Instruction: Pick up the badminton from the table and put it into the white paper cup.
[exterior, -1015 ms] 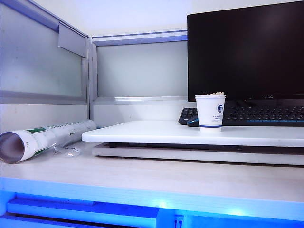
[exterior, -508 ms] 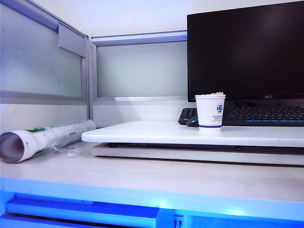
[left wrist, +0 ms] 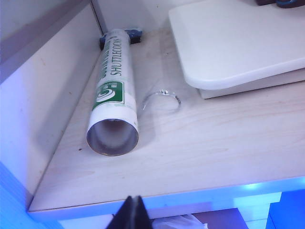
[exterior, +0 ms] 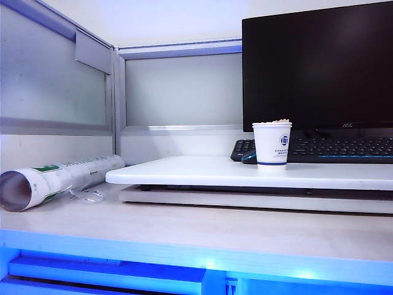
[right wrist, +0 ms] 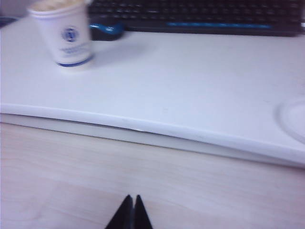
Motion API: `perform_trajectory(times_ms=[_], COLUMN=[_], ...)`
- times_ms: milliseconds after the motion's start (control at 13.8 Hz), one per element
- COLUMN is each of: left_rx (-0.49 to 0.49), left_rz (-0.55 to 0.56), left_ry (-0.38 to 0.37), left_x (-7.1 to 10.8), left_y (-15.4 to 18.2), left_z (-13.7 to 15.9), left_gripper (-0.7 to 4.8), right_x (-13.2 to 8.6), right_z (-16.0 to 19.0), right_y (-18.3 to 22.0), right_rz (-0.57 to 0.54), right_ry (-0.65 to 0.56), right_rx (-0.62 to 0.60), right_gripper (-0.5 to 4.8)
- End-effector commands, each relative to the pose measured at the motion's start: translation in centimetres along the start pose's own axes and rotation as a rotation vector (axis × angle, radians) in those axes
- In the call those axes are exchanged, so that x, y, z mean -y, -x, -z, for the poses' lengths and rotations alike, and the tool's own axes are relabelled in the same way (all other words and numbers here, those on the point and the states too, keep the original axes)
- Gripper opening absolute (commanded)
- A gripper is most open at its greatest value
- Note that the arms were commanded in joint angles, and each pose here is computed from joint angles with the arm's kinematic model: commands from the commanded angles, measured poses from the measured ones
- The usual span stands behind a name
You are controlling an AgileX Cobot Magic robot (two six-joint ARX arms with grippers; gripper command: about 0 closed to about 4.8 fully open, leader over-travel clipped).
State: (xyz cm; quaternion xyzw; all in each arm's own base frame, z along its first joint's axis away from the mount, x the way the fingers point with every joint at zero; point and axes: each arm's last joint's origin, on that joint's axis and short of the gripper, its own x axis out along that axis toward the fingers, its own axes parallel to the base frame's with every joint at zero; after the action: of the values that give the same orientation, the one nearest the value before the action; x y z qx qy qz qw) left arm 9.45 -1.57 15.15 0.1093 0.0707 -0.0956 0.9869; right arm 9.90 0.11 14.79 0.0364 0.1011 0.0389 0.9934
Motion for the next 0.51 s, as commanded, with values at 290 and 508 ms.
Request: perform_trajectory(times_ms=[290,508], left_rx=[-0.017,-0.017], left_rz=[0.009,0.009], left_ry=[0.007,0.007], left_x=[0.08,0.08], left_y=[-0.07,-0.07], left_z=[0.33,0.33], left_gripper=[-0.04,-0.04], right_x=[0.00,0.00], right_z=[0.06,0.06], right_y=[0.00,0.00], right_rz=[-0.002,-0.002], right_ry=[0.003,0.003], right_rx=[-0.004,-0.005], right_gripper=[-0.05,-0.06])
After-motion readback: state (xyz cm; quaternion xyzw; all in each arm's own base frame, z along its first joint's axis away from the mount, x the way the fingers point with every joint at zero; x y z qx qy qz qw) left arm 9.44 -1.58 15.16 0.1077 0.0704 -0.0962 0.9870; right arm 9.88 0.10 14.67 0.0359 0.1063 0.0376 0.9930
